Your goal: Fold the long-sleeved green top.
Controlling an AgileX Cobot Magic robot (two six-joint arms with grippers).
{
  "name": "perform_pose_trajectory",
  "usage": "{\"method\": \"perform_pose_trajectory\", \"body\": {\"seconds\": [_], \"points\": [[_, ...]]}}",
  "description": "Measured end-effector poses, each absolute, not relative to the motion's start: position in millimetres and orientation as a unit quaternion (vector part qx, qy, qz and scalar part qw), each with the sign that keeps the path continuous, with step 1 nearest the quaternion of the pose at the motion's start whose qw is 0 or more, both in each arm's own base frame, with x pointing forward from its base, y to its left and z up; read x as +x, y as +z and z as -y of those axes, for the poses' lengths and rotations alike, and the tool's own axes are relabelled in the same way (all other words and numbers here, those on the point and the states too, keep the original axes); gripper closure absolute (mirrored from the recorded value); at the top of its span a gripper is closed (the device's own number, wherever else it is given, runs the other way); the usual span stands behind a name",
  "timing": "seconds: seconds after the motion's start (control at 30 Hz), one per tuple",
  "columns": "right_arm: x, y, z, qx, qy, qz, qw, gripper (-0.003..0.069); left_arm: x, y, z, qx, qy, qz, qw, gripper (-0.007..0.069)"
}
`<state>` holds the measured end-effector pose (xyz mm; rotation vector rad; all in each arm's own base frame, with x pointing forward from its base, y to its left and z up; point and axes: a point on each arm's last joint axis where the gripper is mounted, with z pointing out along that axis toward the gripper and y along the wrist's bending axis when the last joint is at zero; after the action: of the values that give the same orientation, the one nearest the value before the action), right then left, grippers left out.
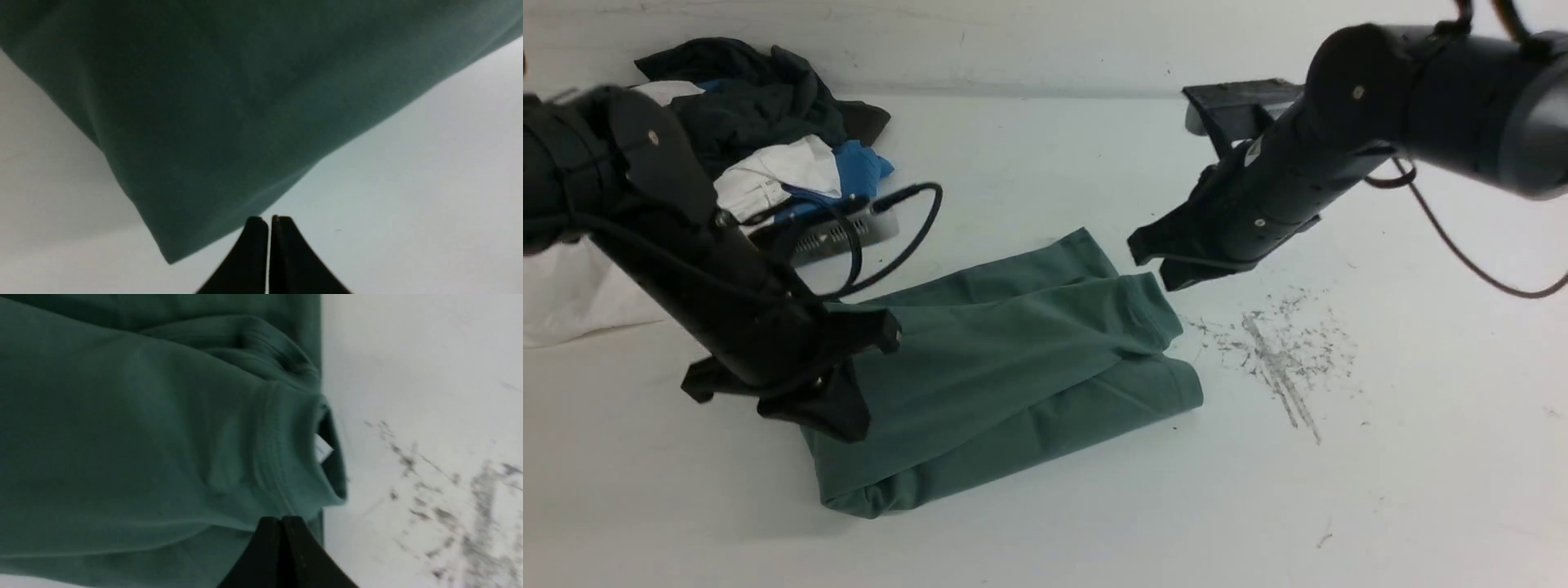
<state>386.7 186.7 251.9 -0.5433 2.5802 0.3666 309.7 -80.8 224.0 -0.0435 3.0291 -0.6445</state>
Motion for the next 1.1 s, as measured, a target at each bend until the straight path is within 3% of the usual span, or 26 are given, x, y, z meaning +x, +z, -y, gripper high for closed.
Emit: {"method": "perform_pose_trajectory", "body": {"seconds": [0.1,0.3,0.5,0.63,0.87,1.1], "points": [[399,213,-198,-0.196,0.138,-0.945,0.224,0.0673,302,195,78,-0.020,-0.196,-0.980,-0.004,0.0629],[405,162,-202,-0.187,0.128,-0.959,0.169,0.0673,300,176,72,-0.006,-0.157,-0.987,-0.029,0.0629],[394,161,-198,-0.169,0.132,-0.965,0.148,0.0673,302,172,64,0.011,-0.108,-0.994,-0.016,0.0629],[359,157,-181,-0.135,0.130,-0.972,0.141,0.0673,308,173,57,0.038,-0.066,-0.997,-0.002,0.0629],[304,164,-154,-0.099,0.125,-0.977,0.139,0.0673,325,188,58,0.042,-0.069,-0.996,0.043,0.0629],[287,209,-140,-0.136,0.110,-0.961,0.216,0.0673,341,226,62,0.054,-0.082,-0.992,0.082,0.0629]]}}
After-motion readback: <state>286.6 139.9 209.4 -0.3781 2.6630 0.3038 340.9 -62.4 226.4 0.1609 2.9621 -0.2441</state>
